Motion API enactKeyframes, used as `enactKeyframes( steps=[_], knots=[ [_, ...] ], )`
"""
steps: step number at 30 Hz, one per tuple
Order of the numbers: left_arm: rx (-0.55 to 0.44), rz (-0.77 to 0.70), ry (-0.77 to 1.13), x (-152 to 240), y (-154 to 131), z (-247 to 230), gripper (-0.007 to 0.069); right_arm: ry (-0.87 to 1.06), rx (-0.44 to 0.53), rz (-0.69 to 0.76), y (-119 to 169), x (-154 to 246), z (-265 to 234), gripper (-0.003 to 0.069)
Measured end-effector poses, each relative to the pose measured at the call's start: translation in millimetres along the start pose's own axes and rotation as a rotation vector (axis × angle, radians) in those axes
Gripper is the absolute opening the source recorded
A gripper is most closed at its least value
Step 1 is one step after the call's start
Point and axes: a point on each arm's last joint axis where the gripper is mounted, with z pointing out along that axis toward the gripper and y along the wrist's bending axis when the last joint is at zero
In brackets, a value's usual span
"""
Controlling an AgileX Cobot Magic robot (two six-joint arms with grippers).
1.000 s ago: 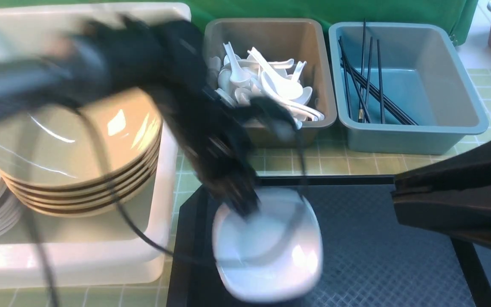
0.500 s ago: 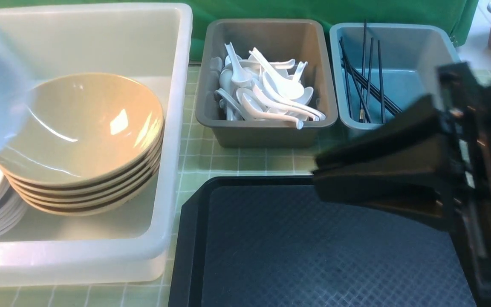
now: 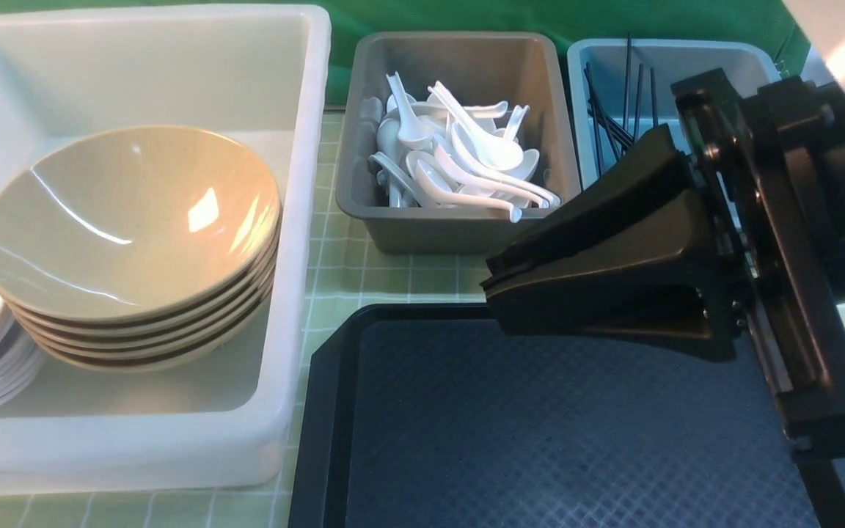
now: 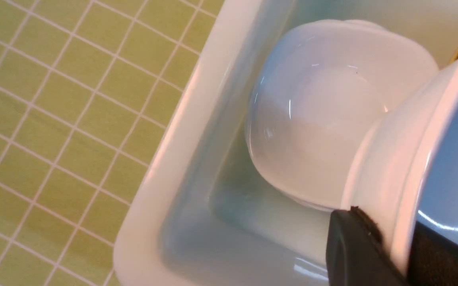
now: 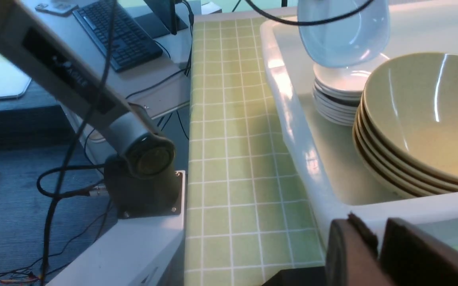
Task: On green table put chopsticks spoon bowls plates into blue grey white boxes.
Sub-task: 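Place the white bowl into the white bin with the other dishes with the left gripper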
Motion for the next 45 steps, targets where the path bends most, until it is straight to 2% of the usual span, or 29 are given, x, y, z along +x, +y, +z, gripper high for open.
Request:
enactKeyframes(
  steps=[18,24,32,33,34,35,36,42,45],
  knots=[
    [-0.019,-0.186,0.091,-22,6,69,0.0027,0.001,0.0,-0.004,0,0,0,0.015],
    [-0.021,-0.214,0.082,-23,7,72,0.0165,0.001,0.0,-0.004,0,0,0,0.0152],
    [-0.02,-0.215,0.095,-22,6,72,0.0507,0.001,0.0,-0.004,0,0,0,0.0161],
    [-0.02,-0.215,0.096,-22,6,72,0.0525,0.001,0.0,-0.004,0,0,0,0.0161],
    [-0.025,-0.212,0.102,-22,7,72,0.0591,0.001,0.0,-0.004,0,0,0,0.0162],
    [-0.026,-0.211,0.102,-22,7,72,0.0599,0.001,0.0,-0.004,0,0,0,0.0162],
    [-0.041,-0.203,0.102,-21,8,71,0.0648,0.001,0.0,-0.004,0,0,0,0.0162],
    [-0.113,-0.212,0.095,-21,15,70,0.0662,0.001,0.0,-0.004,0,0,0,0.0167],
    [-0.105,-0.204,0.087,-20,10,64,0.0662,0.005,0.007,-0.009,-1,0,0,0.017]
  ],
)
